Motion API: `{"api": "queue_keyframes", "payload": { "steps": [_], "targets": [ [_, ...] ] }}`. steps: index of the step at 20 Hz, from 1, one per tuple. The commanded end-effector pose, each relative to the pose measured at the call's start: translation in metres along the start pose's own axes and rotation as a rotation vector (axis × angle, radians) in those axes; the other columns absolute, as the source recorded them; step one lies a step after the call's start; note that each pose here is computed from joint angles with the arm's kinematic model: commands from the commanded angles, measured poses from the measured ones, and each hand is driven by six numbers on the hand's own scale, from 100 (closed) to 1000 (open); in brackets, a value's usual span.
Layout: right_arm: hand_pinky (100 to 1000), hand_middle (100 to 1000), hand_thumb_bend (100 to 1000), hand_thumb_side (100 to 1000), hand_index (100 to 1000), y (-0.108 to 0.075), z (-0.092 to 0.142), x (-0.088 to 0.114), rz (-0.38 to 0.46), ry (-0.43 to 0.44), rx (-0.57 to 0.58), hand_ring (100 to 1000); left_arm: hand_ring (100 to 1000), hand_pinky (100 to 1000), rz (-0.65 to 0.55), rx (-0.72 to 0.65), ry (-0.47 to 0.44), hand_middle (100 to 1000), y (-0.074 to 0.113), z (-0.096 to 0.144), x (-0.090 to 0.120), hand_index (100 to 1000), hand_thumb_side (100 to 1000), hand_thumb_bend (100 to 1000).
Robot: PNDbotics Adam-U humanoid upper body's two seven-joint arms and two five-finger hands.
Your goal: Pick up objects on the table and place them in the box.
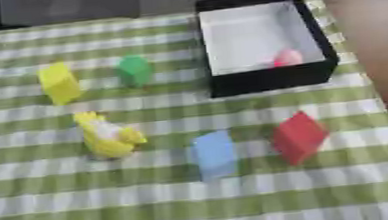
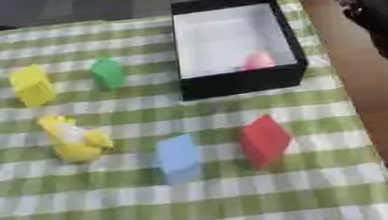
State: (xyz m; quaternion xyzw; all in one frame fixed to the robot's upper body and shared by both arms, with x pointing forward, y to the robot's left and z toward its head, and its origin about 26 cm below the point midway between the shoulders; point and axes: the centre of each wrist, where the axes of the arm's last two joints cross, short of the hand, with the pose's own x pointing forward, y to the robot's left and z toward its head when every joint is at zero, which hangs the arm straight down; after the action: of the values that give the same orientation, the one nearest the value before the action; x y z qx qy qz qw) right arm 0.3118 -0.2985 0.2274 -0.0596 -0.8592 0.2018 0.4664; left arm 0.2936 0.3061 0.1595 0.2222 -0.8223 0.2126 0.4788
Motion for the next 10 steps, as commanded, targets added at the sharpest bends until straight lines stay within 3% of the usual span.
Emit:
{"api": "queue_keyframes", "payload": {
  "steps": [1,10],
  "targets": [
    [923,787,100,495,820,-0.0063,-0.0049,0.014,0.039,-0.039,0.025,788,739,704,-0.008,-0.002,-0.026,779,0.0023,-0.0039,0.0054,850,593,351],
    [922,788,100,485,822,-0.0069,-0.0081,0.0195,0.047,-0.053,0.046,789,739,705,-0.009,-0.002,-0.025,779,0.0026,-0.0038,0.0053,851,594,350]
  ]
}}
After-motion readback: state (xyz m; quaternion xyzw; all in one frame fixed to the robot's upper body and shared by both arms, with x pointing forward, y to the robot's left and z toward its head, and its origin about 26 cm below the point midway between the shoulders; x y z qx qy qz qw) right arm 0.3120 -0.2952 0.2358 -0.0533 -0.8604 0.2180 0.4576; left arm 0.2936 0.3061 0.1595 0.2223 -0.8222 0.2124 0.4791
